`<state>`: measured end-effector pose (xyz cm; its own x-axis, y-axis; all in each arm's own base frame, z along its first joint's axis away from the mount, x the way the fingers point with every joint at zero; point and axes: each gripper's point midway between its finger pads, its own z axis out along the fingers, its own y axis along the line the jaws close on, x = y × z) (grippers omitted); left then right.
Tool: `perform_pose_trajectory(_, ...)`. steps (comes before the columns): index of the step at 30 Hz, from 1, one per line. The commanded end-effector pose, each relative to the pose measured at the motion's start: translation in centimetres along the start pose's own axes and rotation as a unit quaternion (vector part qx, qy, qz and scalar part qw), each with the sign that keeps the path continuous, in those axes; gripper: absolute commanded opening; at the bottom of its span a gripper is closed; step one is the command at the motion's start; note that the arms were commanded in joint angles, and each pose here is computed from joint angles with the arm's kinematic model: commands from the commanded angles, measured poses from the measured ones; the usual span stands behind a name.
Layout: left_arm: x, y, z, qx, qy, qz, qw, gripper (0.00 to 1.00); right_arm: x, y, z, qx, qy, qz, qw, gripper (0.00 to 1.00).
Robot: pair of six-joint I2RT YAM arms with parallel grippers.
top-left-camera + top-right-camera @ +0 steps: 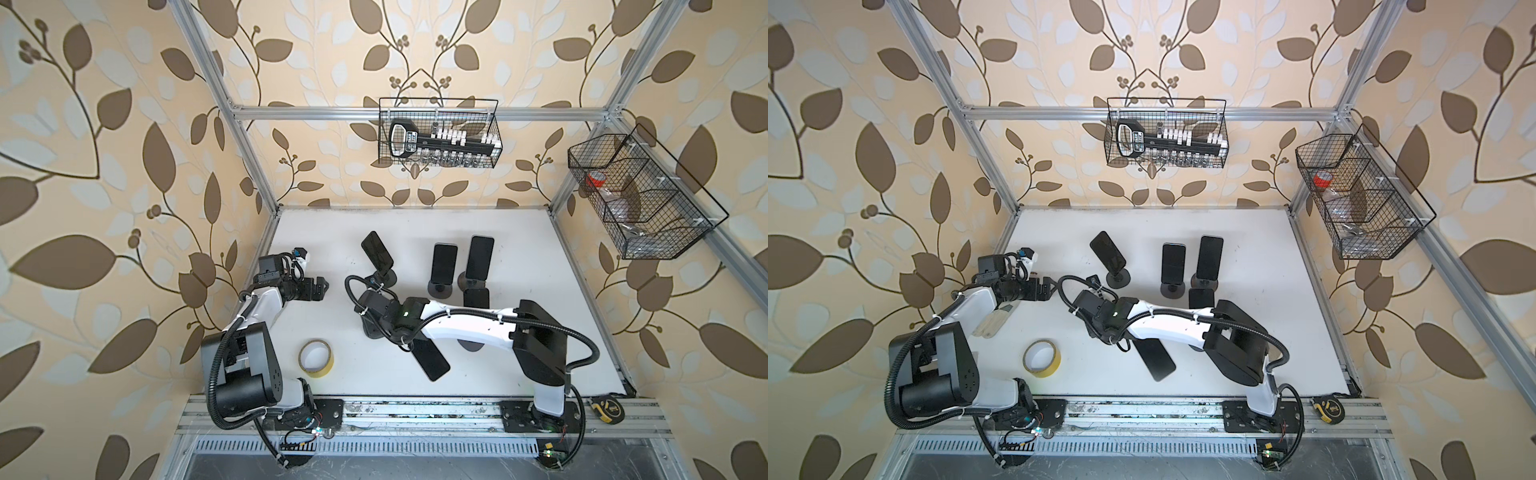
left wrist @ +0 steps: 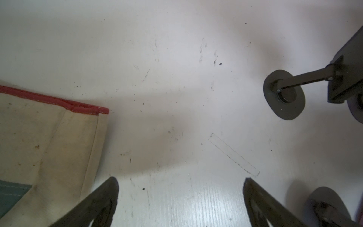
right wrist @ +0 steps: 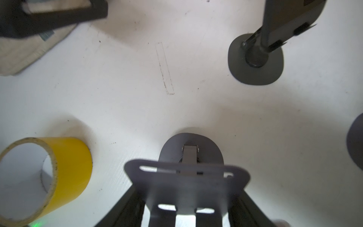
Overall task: Remove the phone from the phone stand
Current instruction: Pick up the phone stand from the center of the table.
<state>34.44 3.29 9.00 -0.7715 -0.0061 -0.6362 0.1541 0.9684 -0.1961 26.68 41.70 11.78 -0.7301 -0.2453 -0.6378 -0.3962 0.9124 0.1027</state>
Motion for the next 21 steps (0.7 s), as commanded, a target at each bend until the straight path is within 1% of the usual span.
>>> perform_pose_trajectory(1, -1.5, -0.6, -0.7, 0.012, -0.023, 0.017, 1.000, 0.99, -4.7, -0.4, -3.5, -0.016, -0.047, 0.012, 0.999, 0.63)
perform_pose_trajectory(5, -1.6, -0.5, -0.7, 0.011, -0.024, 0.017, 1.000, 0.99, -8.1, -1.6, -5.4, 0.000, -0.076, 0.003, 0.997, 0.63)
perform_pose_trajectory(11, -1.5, -0.6, -0.7, 0.011, -0.024, 0.017, 1.000, 0.99, -13.4, -4.5, -9.5, 0.012, -0.127, 0.001, 0.992, 0.61)
perform_pose_trajectory(16, -1.5, -0.6, -0.7, 0.011, -0.023, 0.017, 1.000, 0.99, -16.6, -9.2, -12.1, 0.039, -0.152, 0.008, 0.988, 0.61)
perform_pose_trajectory(21, -1.5, -0.6, -0.7, 0.012, -0.023, 0.017, 1.000, 0.99, -18.7, -15.0, -13.5, 0.061, -0.163, 0.038, 0.984, 0.60)
